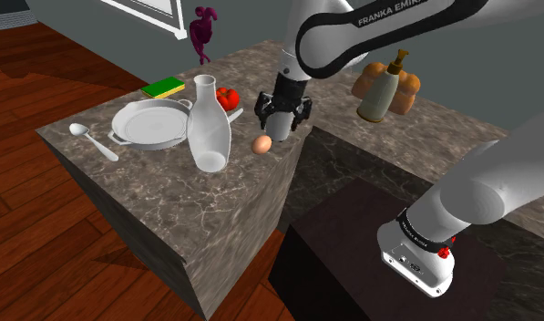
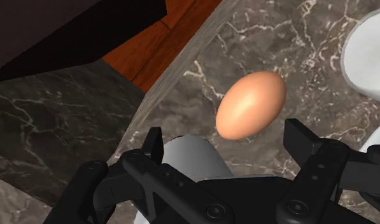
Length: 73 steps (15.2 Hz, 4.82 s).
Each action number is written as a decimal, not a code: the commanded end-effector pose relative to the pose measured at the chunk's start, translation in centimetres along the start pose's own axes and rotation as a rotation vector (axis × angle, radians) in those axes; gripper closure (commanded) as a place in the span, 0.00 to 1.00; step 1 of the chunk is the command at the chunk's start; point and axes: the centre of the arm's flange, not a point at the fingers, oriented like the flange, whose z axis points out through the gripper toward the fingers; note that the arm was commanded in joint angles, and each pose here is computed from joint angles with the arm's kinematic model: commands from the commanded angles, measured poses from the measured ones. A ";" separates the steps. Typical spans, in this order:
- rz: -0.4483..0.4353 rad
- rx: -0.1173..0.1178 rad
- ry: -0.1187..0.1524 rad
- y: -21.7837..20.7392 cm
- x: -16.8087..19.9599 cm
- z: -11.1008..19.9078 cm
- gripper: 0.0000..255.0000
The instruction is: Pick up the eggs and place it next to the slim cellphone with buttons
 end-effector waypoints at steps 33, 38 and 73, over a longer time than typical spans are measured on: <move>0.083 0.017 -0.027 -3.4 0.7 4.7 1.00; 0.083 0.017 -0.027 -3.7 0.6 2.1 1.00; 0.083 0.017 -0.027 11.3 23.0 -7.6 1.00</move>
